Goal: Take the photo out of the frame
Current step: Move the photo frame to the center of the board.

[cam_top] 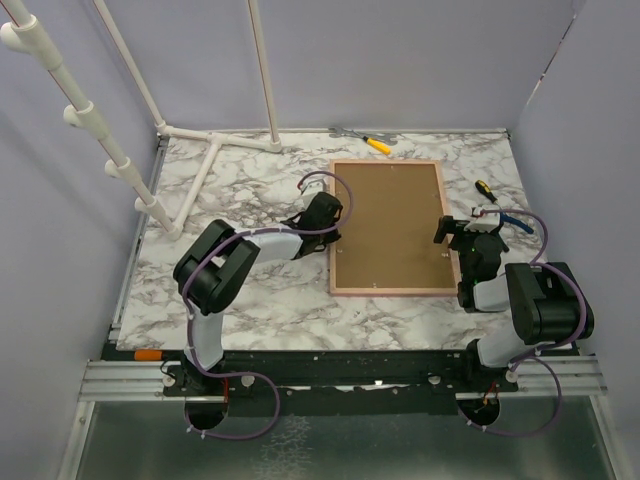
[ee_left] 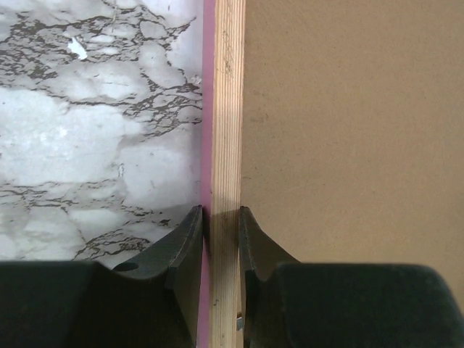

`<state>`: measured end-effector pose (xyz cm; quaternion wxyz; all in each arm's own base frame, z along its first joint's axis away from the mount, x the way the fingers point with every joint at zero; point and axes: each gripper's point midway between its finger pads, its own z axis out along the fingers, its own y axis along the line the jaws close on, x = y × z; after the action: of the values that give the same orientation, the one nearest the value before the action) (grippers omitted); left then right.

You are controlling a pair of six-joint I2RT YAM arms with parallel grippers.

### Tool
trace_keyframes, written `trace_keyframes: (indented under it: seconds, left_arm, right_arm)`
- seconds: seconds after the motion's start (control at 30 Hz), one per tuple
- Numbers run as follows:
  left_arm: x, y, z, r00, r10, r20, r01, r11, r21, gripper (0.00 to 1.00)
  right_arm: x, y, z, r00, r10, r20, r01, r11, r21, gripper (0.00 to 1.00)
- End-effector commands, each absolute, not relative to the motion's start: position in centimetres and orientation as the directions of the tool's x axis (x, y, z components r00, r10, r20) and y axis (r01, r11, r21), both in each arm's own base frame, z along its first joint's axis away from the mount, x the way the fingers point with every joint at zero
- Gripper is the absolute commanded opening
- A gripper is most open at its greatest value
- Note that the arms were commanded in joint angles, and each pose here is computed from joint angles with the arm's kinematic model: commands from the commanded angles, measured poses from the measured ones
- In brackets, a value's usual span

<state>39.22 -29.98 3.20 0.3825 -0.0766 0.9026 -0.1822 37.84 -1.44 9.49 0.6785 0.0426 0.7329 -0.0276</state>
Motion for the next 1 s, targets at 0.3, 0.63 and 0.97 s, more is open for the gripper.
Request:
trace_keyframes:
  seconds: [0.3, 0.63, 0.97]
  left_arm:
    - [37.7, -28.5, 3.2, -0.716, -0.249, -0.652, -0.001, 0.934, -0.356, 0.18]
    - [37.5, -29.0, 4.5, -0.709, -0.264, -0.653, 0.033, 0.914, -0.405, 0.24]
    - [37.6, -29.0, 4.7, -0.708, -0.261, -0.656, 0.04, 0.913, -0.406, 0.24]
  right_arm:
    - [38.1, -1.9, 10.2, -0.045, 0.027, -0.999, 0.123, 0.992, 0.022, 1.0]
    - [39.1, -2.2, 13.7, -0.163, 0.099, -0.982, 0.17, 0.983, 0.071, 1.0]
    - [37.8, -3.6, 12.0, -0.313, 0.36, -0.879, 0.413, 0.885, 0.216, 1.0]
